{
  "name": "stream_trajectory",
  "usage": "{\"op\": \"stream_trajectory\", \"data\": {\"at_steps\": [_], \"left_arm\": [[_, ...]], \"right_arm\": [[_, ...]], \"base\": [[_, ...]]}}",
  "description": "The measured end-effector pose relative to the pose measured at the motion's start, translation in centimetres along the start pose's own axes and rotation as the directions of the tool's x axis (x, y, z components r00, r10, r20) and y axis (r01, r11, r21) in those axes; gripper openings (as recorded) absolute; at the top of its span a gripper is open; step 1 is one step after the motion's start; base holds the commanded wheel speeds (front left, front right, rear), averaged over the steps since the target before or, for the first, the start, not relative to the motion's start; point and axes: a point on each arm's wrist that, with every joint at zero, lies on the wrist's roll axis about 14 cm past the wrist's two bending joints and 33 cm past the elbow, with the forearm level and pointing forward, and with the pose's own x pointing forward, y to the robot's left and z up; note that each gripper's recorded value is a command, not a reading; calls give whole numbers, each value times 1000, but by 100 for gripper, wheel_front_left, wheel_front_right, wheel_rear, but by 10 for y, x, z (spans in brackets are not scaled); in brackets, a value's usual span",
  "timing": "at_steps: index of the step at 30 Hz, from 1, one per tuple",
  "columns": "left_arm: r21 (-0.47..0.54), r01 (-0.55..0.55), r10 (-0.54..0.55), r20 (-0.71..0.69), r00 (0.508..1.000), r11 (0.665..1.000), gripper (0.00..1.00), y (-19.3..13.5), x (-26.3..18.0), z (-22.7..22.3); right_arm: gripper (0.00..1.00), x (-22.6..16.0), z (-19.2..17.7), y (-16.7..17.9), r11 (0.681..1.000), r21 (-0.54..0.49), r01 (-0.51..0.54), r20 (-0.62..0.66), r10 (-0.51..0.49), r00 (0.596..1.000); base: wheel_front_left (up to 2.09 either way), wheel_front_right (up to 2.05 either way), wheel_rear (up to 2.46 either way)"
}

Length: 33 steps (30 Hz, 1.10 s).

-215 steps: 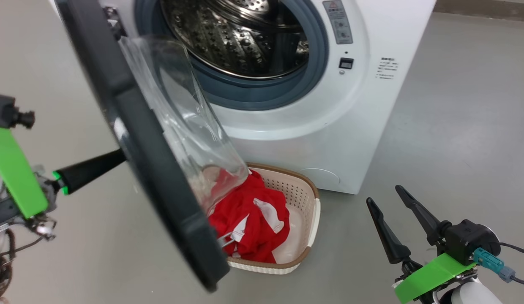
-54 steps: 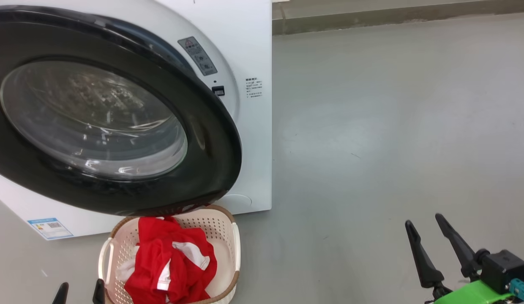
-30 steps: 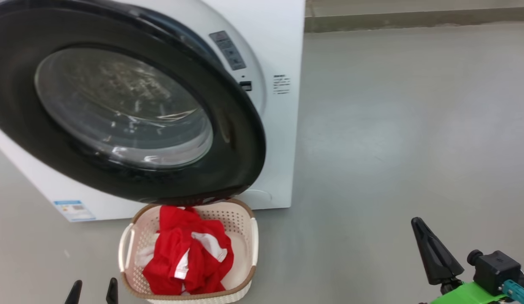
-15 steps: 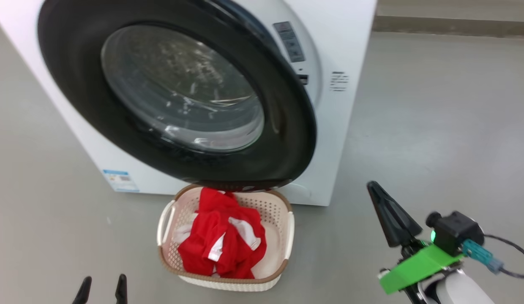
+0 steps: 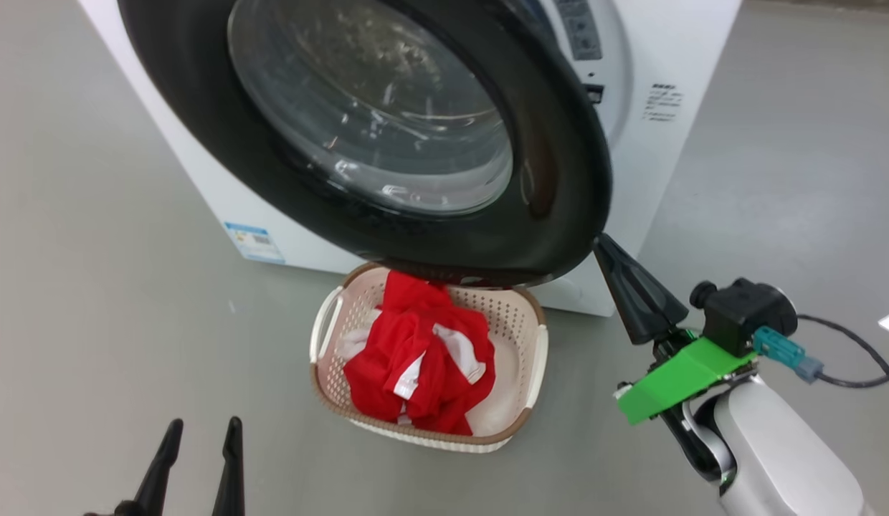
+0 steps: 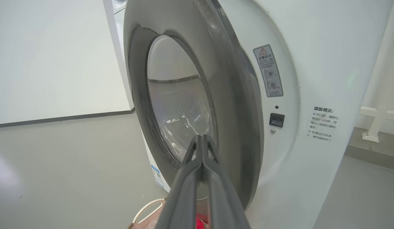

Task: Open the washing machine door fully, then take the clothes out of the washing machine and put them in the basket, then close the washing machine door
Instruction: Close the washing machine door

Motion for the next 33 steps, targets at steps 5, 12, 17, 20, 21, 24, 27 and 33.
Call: {"op": "stream_trajectory", "data": {"at_steps": [5,12,17,20,21,24,27,33], "left_arm": [[7,-18,18,-8,1000,1000,100,4,5,-1],[14,-24,24,-20,999,1000,100,5,12,-4],[11,-24,24,-21,999,1000,100,3,19,-5],[12,-27,27,-21,999,1000,100,4,23,-4],[10,-29,29,-24,999,1000,100,4,23,-6],[11,-33,34,-38,999,999,100,4,24,-10],[15,-32,33,-40,999,999,100,4,28,-10],[13,-24,25,-42,999,1000,100,0,39,-12]], "right_arm": [[0,19,-8,2,1000,3,-31,-16,31,999],[0,40,-15,-1,999,24,-42,-21,43,999],[0,52,-18,-3,998,28,-50,-21,51,998],[0,59,-20,-5,998,30,-53,-19,53,998],[0,62,-20,-6,998,32,-52,-17,52,998],[0,68,-20,-14,999,40,-36,-8,36,999],[0,73,-20,-19,998,50,-27,1,27,1000],[0,86,-17,-35,998,69,6,28,-8,1000]], "base": [[0,0,0],[0,0,0],[0,0,0],[0,0,0],[0,0,0],[0,0,0],[0,0,0],[0,0,0]]}}
